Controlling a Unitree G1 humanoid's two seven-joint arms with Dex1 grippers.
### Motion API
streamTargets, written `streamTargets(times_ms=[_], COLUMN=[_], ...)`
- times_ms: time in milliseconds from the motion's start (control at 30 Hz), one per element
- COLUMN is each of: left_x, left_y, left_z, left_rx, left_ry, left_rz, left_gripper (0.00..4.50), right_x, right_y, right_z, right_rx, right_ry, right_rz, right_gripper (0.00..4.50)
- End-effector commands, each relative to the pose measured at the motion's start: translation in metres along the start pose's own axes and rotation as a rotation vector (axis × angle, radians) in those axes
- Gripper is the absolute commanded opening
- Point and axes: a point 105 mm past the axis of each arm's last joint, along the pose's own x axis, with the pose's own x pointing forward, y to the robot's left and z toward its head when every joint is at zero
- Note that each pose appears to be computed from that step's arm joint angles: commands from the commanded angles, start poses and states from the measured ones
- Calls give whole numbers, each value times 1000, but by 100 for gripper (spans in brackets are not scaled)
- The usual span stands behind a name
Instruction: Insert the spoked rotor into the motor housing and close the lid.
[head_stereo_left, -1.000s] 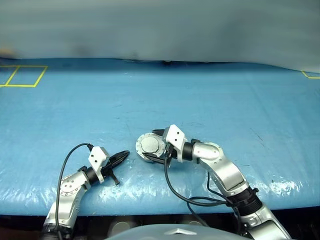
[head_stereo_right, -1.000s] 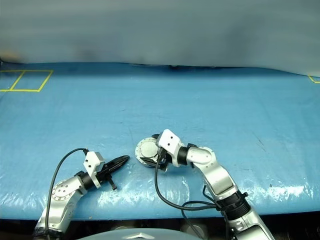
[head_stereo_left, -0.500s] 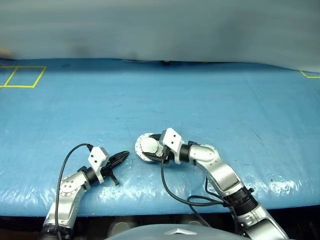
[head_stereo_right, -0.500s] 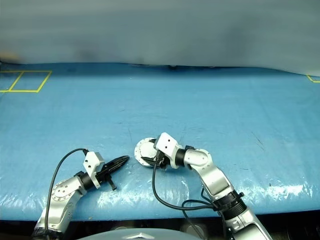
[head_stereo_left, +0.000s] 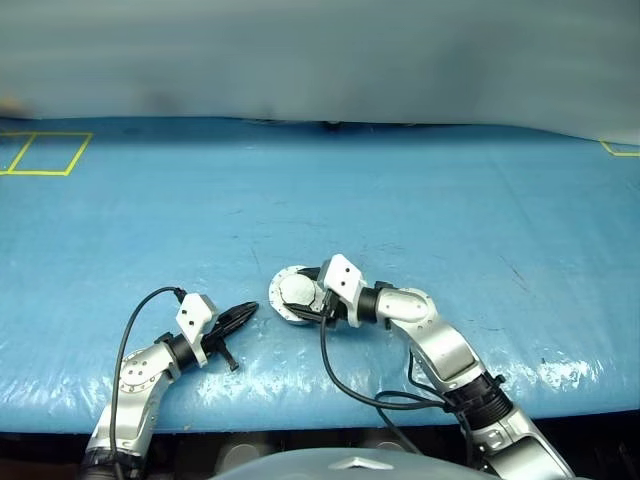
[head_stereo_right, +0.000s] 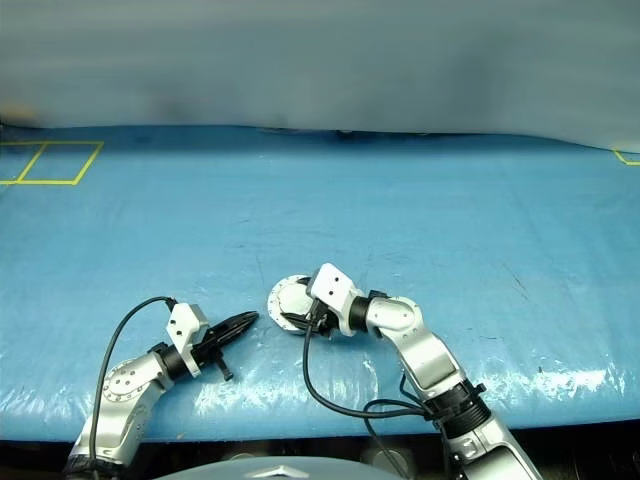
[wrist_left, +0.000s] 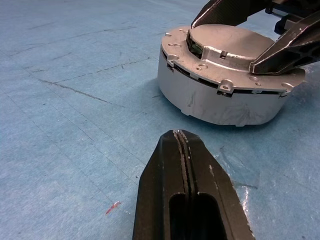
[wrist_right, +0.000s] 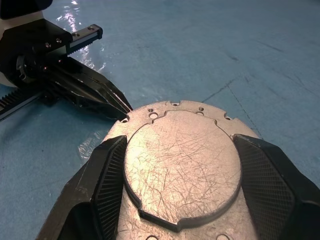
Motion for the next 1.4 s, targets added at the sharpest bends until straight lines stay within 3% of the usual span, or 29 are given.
streamTargets(times_ms=[33, 333, 867, 1033, 1400], left_x=[0, 0, 1, 2, 10], left_y=[-3, -3, -4, -4, 1], left_z=[5, 5, 4, 4, 35], left_rx=[15, 8, 5, 4, -69], left_ry=[-6, -6, -3, -6, -154], left_rz=[-13, -8, -8, -3, -1], left_gripper=[0, 0, 0, 0, 0], right_x=[3, -3, -7, -5, -4], right_y=[0, -6, -11, -12, -12], right_z=[5, -12, -8, -24, -28], right_rx=[-23, -29, -23, -54, -48], right_ry=[-7, 84, 84, 158, 173], right_rz=[-5, -19, 1, -14, -20], right_gripper=[301, 301, 301, 301, 301])
